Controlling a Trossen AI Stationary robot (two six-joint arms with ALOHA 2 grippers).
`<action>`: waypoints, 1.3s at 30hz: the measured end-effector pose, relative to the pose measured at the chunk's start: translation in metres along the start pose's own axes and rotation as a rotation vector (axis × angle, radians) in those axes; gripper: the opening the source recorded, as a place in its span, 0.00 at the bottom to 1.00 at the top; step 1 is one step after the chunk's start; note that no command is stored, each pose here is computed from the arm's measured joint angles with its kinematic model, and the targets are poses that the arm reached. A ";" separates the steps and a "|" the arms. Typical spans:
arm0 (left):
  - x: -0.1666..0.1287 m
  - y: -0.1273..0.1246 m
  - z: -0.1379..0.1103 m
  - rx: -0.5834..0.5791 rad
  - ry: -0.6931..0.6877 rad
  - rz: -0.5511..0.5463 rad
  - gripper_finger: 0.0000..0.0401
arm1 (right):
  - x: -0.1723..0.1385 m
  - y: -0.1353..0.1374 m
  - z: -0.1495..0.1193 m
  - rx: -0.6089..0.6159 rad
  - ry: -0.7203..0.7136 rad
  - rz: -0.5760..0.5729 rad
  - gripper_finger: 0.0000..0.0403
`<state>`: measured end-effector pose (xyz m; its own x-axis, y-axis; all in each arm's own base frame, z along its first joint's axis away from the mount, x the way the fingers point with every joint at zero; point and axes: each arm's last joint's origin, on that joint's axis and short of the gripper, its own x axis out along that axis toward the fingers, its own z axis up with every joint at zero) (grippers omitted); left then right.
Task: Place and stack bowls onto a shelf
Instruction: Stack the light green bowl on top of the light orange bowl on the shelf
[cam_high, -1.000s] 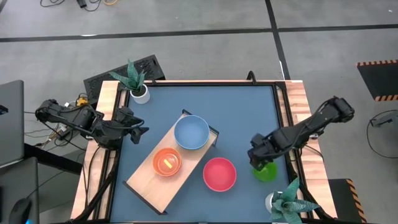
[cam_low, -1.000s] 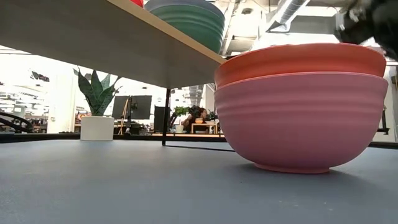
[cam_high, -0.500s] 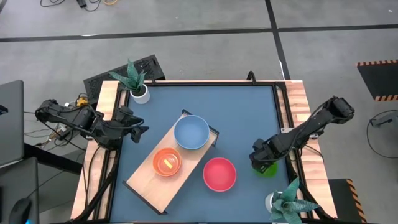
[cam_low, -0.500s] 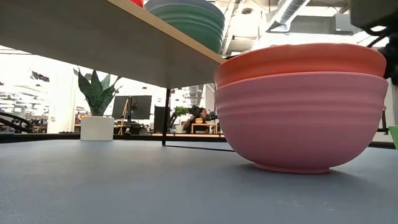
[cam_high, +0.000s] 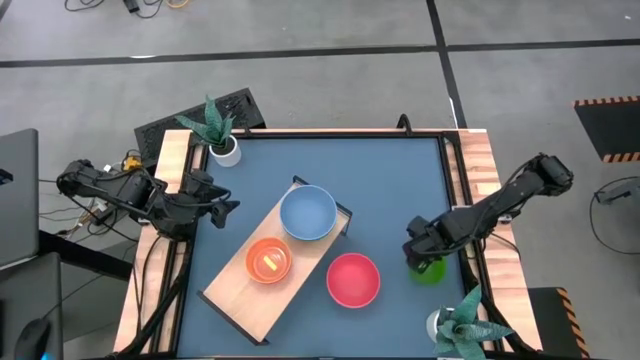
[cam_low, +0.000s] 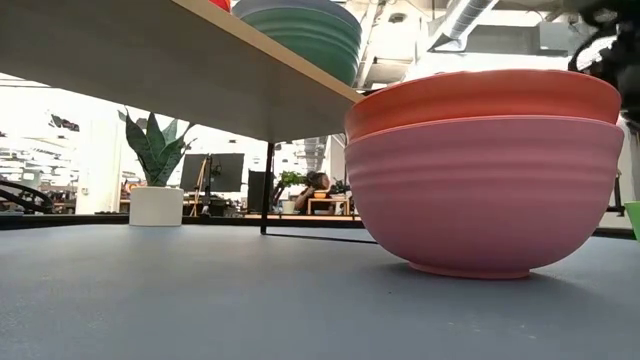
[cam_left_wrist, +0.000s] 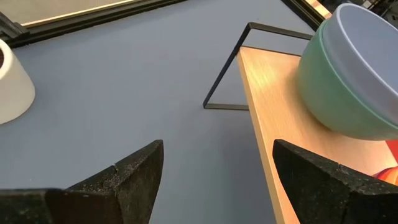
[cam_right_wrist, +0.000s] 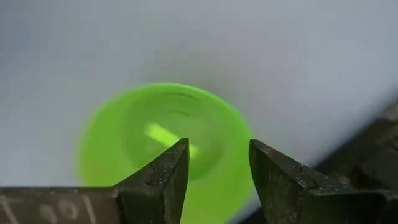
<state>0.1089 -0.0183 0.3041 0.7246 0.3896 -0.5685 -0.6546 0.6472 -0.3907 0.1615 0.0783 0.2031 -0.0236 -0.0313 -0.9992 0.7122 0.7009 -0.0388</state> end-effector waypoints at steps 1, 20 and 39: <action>0.000 0.000 0.000 0.000 0.000 0.000 0.71 | 0.002 -0.003 0.000 0.007 0.010 -0.027 0.48; 0.000 0.000 0.000 -0.016 0.001 0.000 0.71 | 0.042 -0.013 0.007 0.110 0.079 0.045 0.24; 0.000 0.000 0.000 0.002 0.001 0.001 0.71 | -0.062 -0.006 0.036 0.277 -0.041 0.043 0.06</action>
<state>0.1088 -0.0183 0.3040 0.7238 0.3894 -0.5696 -0.6547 0.6482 -0.3889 0.1845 0.0503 0.2658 0.0350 -0.0388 -0.9986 0.8766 0.4810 0.0121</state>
